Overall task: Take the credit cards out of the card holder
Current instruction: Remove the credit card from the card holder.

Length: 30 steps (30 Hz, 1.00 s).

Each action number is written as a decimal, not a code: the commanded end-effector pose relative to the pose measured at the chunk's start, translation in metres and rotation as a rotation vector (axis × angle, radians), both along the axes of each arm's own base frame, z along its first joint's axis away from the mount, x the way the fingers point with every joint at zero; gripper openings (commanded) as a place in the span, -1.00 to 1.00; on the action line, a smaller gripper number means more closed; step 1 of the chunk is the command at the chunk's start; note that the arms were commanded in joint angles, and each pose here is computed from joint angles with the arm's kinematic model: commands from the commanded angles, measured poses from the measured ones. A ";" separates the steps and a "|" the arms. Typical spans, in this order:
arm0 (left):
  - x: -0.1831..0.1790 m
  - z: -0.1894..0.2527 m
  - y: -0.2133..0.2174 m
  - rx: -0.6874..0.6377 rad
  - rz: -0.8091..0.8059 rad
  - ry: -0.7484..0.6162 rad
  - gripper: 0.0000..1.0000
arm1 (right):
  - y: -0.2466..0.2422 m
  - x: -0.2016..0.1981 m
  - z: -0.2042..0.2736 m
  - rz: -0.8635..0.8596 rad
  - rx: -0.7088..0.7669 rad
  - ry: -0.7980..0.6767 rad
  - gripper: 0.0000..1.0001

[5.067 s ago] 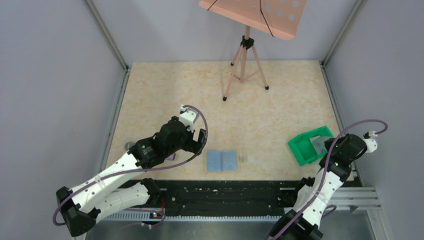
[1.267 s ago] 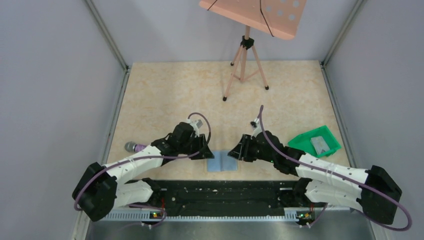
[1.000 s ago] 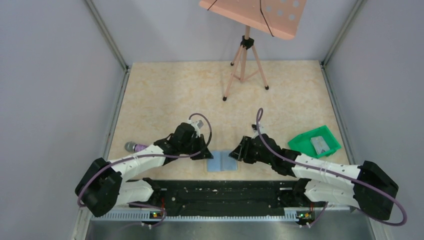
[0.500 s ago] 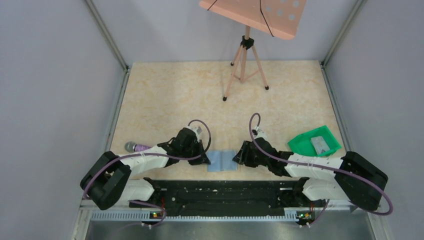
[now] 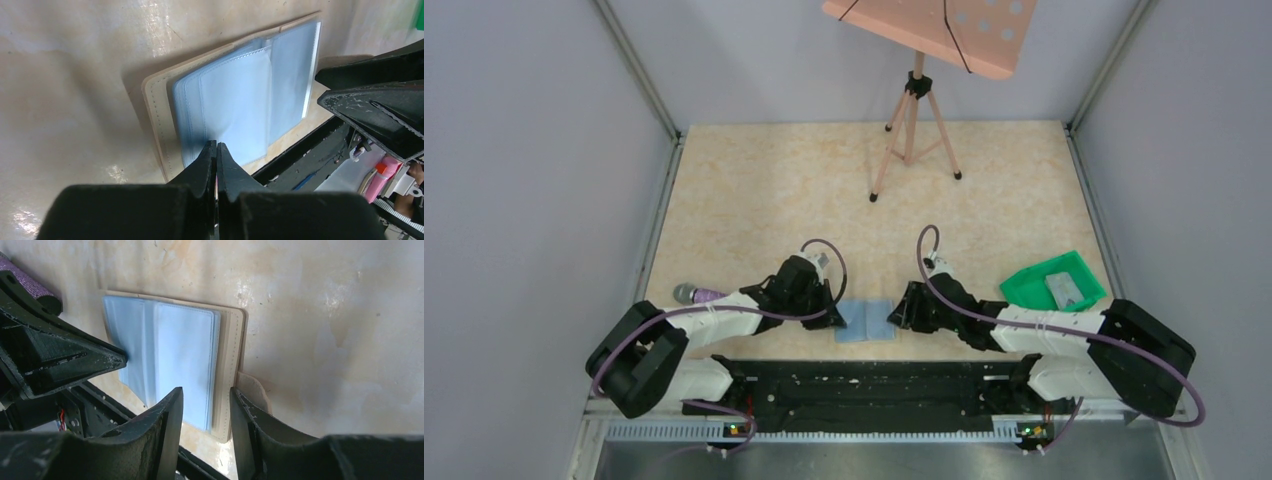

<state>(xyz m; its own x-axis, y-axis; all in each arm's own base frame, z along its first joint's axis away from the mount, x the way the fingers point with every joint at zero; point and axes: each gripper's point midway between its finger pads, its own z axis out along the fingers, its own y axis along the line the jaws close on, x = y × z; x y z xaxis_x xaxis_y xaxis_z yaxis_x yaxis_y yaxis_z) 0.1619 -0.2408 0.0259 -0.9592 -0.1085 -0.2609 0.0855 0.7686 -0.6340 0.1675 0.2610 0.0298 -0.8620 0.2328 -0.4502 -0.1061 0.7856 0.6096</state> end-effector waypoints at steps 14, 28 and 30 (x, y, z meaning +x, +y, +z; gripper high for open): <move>0.019 0.023 0.020 0.102 0.064 -0.111 -0.85 | 0.020 0.013 0.031 0.020 0.063 -0.050 -0.20; 0.008 0.003 0.022 0.117 0.041 -0.063 -0.82 | 0.022 0.010 0.009 0.040 0.037 -0.019 -0.20; 0.007 0.001 0.022 0.120 0.039 -0.057 -0.82 | 0.022 0.010 0.010 0.044 0.034 -0.020 -0.21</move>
<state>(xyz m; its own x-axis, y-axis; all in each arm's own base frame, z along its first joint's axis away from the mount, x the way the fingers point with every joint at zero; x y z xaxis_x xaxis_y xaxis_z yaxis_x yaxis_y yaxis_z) 0.1680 -0.2162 0.0287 -0.9406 -0.1249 -0.3157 0.0636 0.8486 -0.5252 0.1711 0.2760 0.0319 -0.8734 0.2111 -0.4388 -0.1271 0.7711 0.6239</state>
